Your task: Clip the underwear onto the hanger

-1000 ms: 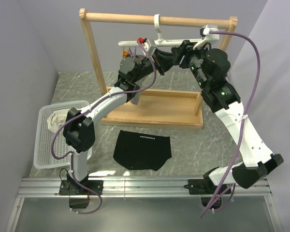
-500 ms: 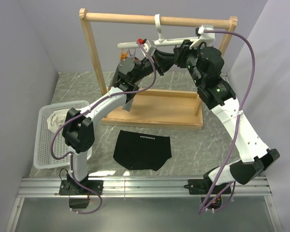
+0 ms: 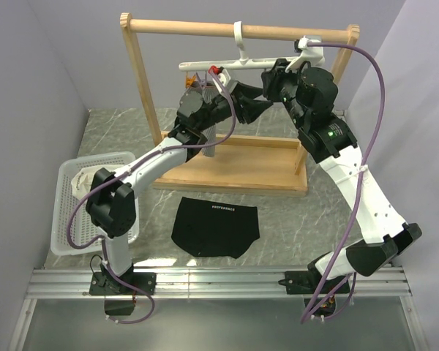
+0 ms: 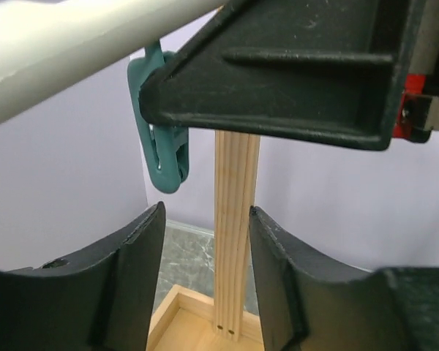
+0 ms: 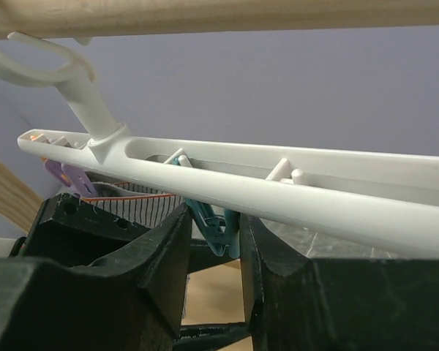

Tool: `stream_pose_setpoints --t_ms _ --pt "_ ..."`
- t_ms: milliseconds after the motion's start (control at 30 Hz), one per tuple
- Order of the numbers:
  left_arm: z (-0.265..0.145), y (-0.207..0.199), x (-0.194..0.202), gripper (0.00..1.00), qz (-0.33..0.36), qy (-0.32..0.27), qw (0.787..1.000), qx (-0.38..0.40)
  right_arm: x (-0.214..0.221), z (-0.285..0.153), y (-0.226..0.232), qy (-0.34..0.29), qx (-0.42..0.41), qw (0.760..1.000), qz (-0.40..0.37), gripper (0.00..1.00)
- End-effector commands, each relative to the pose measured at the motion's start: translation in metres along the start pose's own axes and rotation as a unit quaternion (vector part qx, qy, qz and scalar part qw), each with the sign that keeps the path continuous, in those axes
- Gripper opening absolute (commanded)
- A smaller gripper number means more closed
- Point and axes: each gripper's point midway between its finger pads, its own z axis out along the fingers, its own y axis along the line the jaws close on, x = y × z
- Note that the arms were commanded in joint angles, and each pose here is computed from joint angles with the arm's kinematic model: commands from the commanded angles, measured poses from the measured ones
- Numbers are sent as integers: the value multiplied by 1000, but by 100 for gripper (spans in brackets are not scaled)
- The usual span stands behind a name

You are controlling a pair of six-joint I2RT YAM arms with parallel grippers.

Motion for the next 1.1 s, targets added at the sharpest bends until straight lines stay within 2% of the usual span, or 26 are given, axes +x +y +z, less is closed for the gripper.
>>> stream_pose_setpoints --t_ms 0,267,467,567,633,667,700,733,767,933,1067 --pt "-9 -11 -31 55 23 -16 1000 5 -46 -10 9 -65 -18 997 32 0" --pt "1 0 -41 56 2 -42 999 -6 -47 -12 13 -61 -27 997 33 0" --pt "12 2 -60 51 10 -72 997 -1 -45 -13 16 -56 -35 997 40 0" --pt "15 1 -60 44 7 -76 997 2 -44 -13 18 -54 -42 997 42 0" --pt "16 2 -59 28 5 -75 997 1 -46 -14 17 -56 -42 997 44 0" --pt "17 2 -58 22 6 -74 997 3 -48 -15 18 -60 -43 996 46 3" --pt "17 2 -57 11 6 -73 997 3 -47 -14 17 -61 -39 996 49 9" --pt "16 0 -57 6 5 -73 997 5 -54 -17 17 -73 -39 995 54 21" --pt "16 -3 -53 2 4 -70 998 10 -55 -17 16 -77 -37 995 55 26" --pt "15 -7 -47 0 5 -66 998 11 -62 -17 11 -103 -26 992 63 43" --pt "15 -9 -43 0 0 -61 998 14 -70 -16 14 -126 -34 989 67 53"
